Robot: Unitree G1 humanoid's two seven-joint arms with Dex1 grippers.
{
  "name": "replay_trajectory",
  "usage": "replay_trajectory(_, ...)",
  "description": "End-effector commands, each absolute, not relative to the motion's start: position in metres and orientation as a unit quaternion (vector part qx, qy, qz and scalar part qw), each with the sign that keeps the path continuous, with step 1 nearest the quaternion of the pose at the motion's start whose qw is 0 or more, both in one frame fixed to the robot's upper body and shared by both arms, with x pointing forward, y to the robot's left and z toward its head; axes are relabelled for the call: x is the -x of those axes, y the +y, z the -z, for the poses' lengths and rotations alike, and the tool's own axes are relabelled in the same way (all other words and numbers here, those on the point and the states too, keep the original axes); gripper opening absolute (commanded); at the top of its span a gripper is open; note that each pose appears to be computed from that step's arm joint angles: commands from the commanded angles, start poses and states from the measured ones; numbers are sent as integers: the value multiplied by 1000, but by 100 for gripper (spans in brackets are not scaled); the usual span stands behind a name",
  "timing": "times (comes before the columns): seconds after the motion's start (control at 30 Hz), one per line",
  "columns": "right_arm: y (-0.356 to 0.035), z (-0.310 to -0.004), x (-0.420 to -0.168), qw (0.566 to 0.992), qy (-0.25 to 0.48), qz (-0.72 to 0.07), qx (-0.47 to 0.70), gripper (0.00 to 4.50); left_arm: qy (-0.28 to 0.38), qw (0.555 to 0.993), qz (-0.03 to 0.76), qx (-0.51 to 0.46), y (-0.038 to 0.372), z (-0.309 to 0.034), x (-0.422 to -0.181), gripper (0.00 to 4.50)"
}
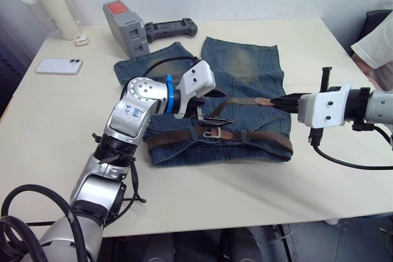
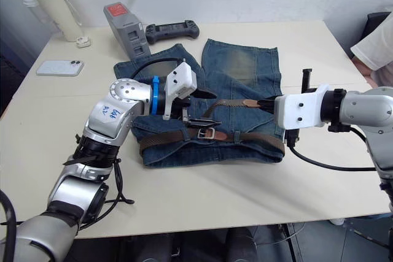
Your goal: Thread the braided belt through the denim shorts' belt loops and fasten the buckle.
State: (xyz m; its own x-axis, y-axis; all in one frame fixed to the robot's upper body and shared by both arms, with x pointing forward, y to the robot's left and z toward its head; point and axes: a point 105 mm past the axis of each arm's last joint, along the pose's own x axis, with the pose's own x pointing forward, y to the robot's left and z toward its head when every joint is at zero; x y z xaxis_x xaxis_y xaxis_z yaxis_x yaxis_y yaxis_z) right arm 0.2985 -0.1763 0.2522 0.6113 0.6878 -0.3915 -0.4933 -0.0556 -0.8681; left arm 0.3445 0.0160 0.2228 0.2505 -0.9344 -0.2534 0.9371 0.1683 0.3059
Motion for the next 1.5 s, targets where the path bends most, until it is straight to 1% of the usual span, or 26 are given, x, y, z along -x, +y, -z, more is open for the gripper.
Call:
replay_trajectory(0.03,-178,-269,-294,683,-104,-409,596,0,-29,771,601,-207,7,-231,-345,422)
replay_trajectory(0.1,-178,-268,-294,683,-103,-409,596,0,-33,771,602,-205,4,-230,-344,364)
replay_trajectory(0.2,-178,-268,-294,685,-103,-409,594,0,-37,768,605,-207,3,-228,-342,230)
replay_trajectory(0.27,-178,-267,-294,684,-101,-409,595,0,-37,766,605,-213,4,-227,-342,133)
replay_trajectory(0.3,-178,-267,-294,685,-101,-408,595,0,-37,766,604,-214,5,-226,-342,92)
replay_trajectory(0.33,-178,-267,-294,686,-99,-408,594,0,-38,767,603,-216,5,-226,-343,64)
replay_trajectory(0.37,-179,-267,-295,688,-99,-407,592,0,-39,769,600,-216,5,-226,-345,9)
replay_trajectory(0.4,-179,-267,-295,692,-100,-406,589,0,-40,771,598,-216,6,-227,-345,2)
replay_trajectory(0.5,-177,-269,-295,708,-101,-409,567,0,-40,769,600,-218,5,-225,-345,2)
replay_trajectory(0.6,-175,-271,-293,736,-93,-421,523,0,-38,772,597,-216,6,-225,-347,2)
replay_trajectory(0.7,-177,-272,-289,750,-79,-427,500,112,-38,787,585,-191,9,-229,-352,0)
replay_trajectory(0.77,-179,-271,-287,755,-71,-427,492,212,-34,793,582,-176,11,-230,-353,0)
replay_trajectory(0.87,-186,-267,-285,766,-46,-419,485,364,-4,819,561,-123,23,-228,-359,0)
replay_trajectory(0.93,-188,-261,-283,767,-34,-415,487,447,7,831,548,-93,29,-229,-360,0)
replay_trajectory(1.07,-171,-241,-279,769,-24,-427,475,447,15,850,520,-75,44,-232,-363,0)
replay_trajectory(1.27,-130,-206,-282,764,-42,-436,474,447,14,860,504,-83,53,-233,-364,0)
replay_trajectory(1.33,-123,-190,-284,738,-52,-434,514,447,13,861,500,-93,55,-234,-366,0)
replay_trajectory(1.4,-120,-178,-285,724,-50,-434,533,447,13,862,498,-96,56,-234,-367,0)
replay_trajectory(1.47,-118,-177,-290,731,-62,-422,532,447,12,862,498,-96,56,-234,-367,0)
replay_trajectory(1.5,-115,-170,-293,727,-67,-418,540,447,12,861,498,-99,56,-234,-367,0)
